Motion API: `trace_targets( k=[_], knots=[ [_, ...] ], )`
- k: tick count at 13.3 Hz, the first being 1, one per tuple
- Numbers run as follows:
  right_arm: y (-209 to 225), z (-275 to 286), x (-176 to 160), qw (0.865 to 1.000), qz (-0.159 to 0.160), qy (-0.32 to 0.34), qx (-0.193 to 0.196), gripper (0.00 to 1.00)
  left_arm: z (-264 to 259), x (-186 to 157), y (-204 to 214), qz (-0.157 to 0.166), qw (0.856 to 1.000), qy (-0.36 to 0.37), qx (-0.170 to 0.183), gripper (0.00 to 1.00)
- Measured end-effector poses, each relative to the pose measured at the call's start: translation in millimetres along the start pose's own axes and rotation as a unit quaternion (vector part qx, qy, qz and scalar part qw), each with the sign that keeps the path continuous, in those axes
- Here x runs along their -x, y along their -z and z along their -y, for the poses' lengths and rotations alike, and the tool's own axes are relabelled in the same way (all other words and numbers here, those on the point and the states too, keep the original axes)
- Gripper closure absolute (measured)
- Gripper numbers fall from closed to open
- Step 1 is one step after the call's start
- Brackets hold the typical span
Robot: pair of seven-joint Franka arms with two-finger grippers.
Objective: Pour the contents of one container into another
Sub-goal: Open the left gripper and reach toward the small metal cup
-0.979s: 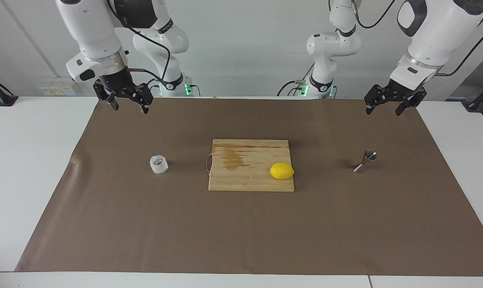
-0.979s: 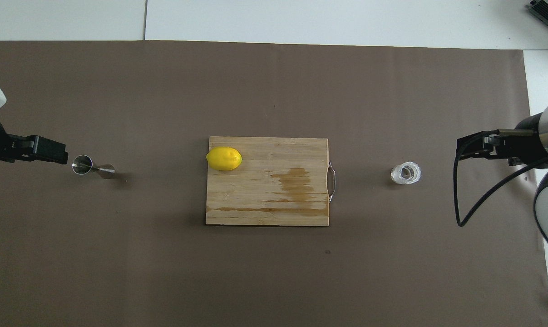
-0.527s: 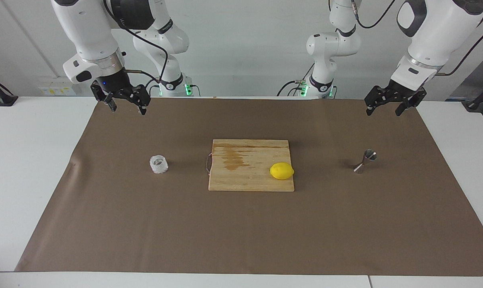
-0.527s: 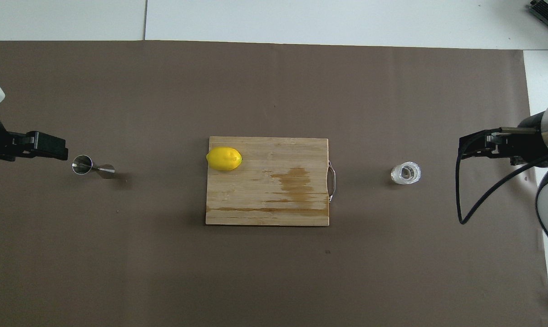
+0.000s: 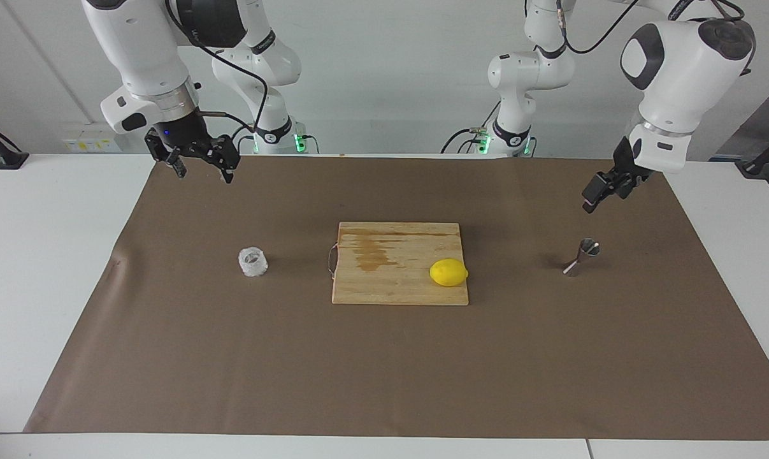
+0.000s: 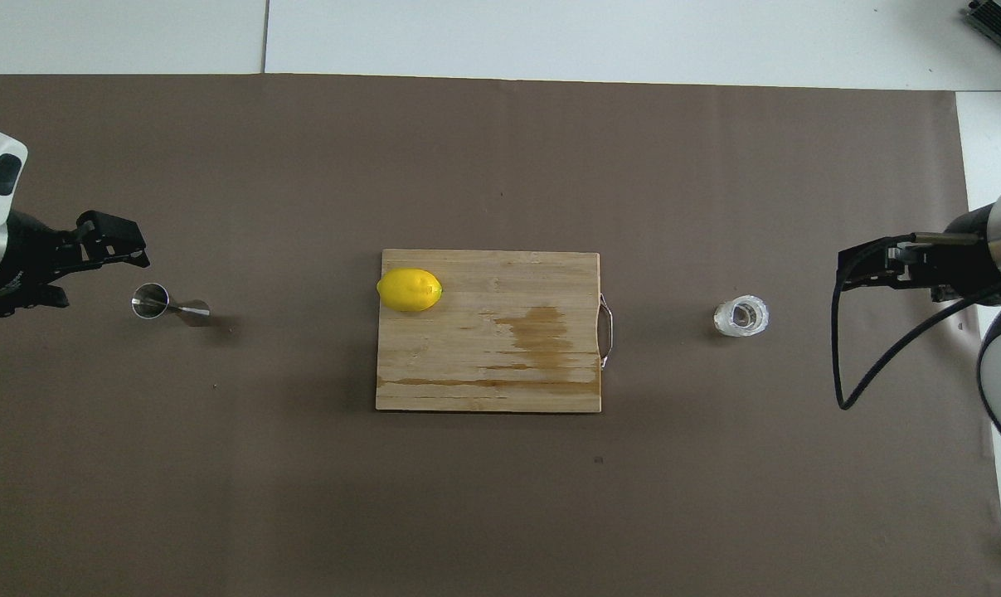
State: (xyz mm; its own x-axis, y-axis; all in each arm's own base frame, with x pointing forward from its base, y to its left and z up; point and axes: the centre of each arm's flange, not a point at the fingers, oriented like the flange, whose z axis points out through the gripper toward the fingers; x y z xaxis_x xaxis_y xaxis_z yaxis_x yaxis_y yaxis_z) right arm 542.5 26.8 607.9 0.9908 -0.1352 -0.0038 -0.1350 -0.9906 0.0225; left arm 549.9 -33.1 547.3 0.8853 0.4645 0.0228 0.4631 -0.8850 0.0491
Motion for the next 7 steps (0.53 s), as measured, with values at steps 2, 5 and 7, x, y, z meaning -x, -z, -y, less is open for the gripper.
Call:
trace_targets(
  k=[2, 5, 7],
  knots=[
    [-0.1, 0.3, 0.0, 1.0, 0.0, 0.0, 0.0, 0.0, 8.8, -3.1, -21.1, 0.004, 0.997, 0.072, 0.01, 0.0],
    [-0.2, 0.4, 0.0, 1.0, 0.0, 0.0, 0.0, 0.0, 21.1, -9.0, -45.6, 0.018, 0.98, 0.197, 0.003, 0.0],
    [-0.3, 0.4, 0.0, 1.0, 0.0, 0.0, 0.0, 0.0, 32.0, -22.9, -72.3, 0.021, 0.963, 0.269, -0.001, 0.0]
  ],
)
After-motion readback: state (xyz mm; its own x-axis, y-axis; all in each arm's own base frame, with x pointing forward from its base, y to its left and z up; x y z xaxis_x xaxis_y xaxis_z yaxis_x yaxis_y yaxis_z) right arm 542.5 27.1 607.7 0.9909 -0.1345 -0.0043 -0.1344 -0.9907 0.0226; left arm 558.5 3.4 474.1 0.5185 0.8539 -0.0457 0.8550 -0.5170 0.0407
